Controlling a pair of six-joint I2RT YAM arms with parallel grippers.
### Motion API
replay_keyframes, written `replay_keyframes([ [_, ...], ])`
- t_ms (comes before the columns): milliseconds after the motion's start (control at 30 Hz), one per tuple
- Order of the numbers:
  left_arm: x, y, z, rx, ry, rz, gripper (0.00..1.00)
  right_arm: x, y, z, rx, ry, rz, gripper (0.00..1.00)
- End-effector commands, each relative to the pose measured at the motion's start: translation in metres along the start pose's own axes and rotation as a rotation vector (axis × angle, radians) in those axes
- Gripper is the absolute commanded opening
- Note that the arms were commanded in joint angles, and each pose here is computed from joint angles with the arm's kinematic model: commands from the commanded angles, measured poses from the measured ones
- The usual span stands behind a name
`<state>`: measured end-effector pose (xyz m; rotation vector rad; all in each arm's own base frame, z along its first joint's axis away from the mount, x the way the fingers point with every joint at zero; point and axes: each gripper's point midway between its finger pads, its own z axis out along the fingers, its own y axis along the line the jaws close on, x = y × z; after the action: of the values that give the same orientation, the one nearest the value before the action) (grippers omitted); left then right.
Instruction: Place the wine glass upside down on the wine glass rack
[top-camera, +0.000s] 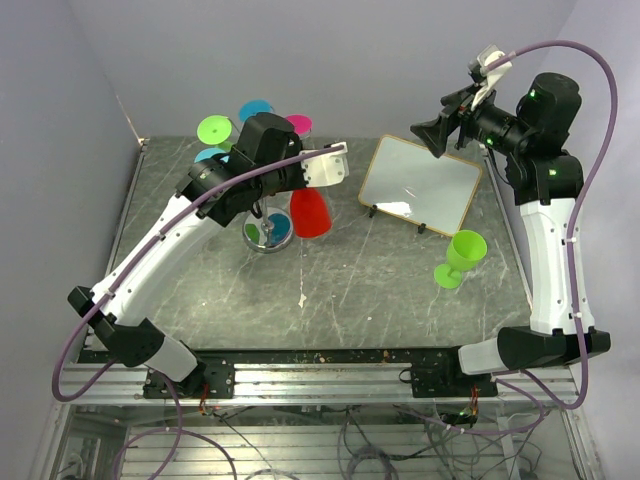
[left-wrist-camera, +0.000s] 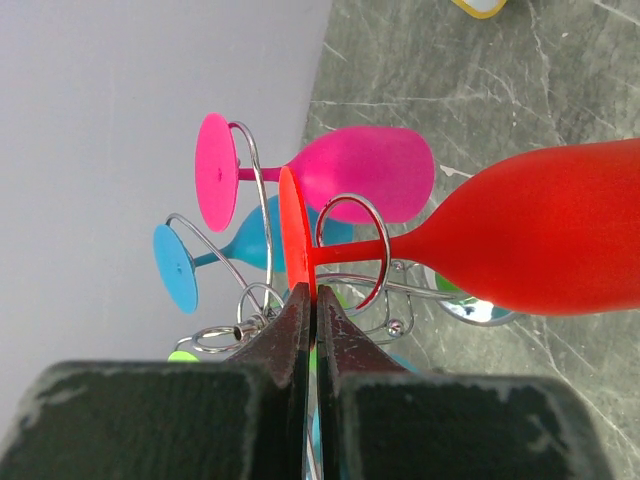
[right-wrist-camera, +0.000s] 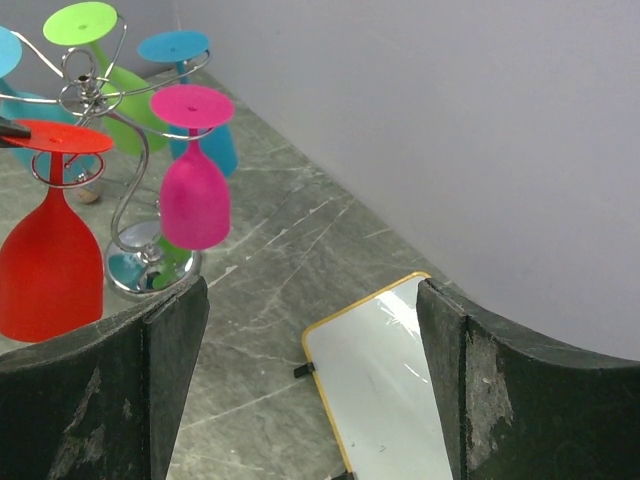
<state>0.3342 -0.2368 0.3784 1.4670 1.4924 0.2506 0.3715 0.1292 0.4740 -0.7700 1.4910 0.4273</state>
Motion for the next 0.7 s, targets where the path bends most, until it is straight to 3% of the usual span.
replay_keyframes([
  [0,-0.016,0.008,-0.007,-0.019,-0.064,-0.026,0.07,-0.002,-0.004,-0.001,0.009,-0.013,-0.011,0.85],
  [400,-0.017,0.001,0.008,-0.009,-0.074,-0.049,0.07,0.0,-0.005,-0.001,0.015,-0.008,-0.013,0.88],
  [667,-0.017,0.006,0.015,-0.04,-0.06,-0.07,0.07,0.001,-0.006,-0.003,0.023,-0.007,-0.015,0.96],
])
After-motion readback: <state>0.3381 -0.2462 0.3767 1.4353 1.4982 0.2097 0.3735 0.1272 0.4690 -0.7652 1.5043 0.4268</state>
